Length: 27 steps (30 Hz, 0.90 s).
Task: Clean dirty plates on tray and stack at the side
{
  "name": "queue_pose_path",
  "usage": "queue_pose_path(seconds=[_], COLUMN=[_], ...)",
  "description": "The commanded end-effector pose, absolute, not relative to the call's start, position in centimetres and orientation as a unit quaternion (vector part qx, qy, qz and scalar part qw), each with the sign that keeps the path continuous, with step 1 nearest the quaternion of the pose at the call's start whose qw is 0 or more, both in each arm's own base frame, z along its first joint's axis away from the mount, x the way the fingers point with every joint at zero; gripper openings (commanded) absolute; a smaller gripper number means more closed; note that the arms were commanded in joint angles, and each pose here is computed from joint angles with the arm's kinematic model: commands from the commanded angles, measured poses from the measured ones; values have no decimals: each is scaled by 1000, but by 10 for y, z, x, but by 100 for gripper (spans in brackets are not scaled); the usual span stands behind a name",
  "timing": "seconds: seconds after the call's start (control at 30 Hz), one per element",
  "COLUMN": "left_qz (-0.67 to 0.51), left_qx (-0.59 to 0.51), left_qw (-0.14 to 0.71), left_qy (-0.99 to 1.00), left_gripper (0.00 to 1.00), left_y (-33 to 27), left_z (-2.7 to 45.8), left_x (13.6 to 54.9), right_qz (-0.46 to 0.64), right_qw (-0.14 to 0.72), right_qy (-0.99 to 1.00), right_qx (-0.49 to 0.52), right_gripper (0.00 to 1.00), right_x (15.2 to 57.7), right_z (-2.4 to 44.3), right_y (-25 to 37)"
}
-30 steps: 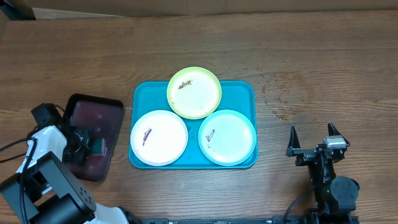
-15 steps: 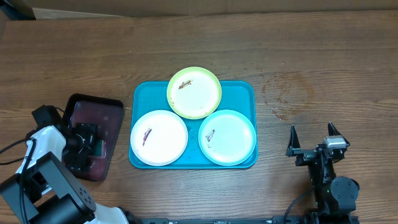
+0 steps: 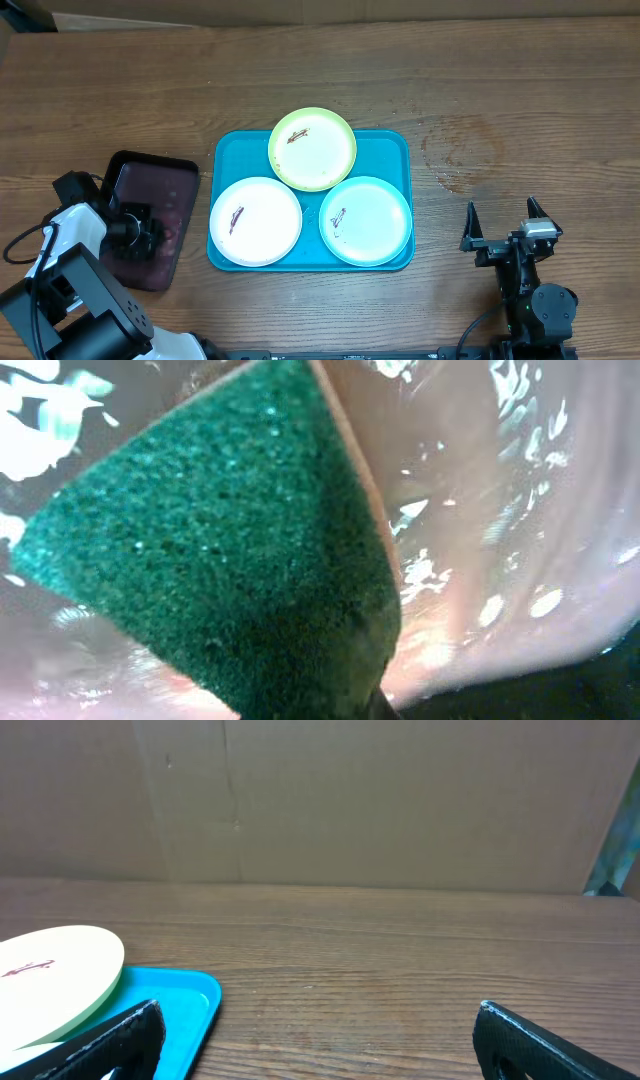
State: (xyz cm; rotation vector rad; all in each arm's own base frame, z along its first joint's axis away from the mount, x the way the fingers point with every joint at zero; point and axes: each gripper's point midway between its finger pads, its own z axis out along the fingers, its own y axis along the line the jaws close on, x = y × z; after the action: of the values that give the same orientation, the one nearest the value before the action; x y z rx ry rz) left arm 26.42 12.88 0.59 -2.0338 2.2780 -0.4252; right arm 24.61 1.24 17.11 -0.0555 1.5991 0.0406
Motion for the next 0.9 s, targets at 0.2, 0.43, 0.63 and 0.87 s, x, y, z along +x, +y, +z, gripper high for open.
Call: queue_pose_path(seconds=[0.2,0.43,0.63,0.87], left_qz=[-44,-15,-43,-97], left_qx=[-666,-655,-656,-653], left_qw=[49,59,56,49], left_qy=[743,753,751,750], left_gripper=[100,92,53,73], left_y=[157,167,159,144], left_z=[-5,-5,-4,-2], left_x=[250,247,252,262], right_qz=[14,14,14,14], right_qw=[698,698,698,698], right_qy=[716,716,716,716], right_qx=[-23,-23,-23,-23], right_gripper=[100,100,100,100], right_x=[246,246,246,246], right_z=[169,169,169,169], right_y=[11,11,11,11])
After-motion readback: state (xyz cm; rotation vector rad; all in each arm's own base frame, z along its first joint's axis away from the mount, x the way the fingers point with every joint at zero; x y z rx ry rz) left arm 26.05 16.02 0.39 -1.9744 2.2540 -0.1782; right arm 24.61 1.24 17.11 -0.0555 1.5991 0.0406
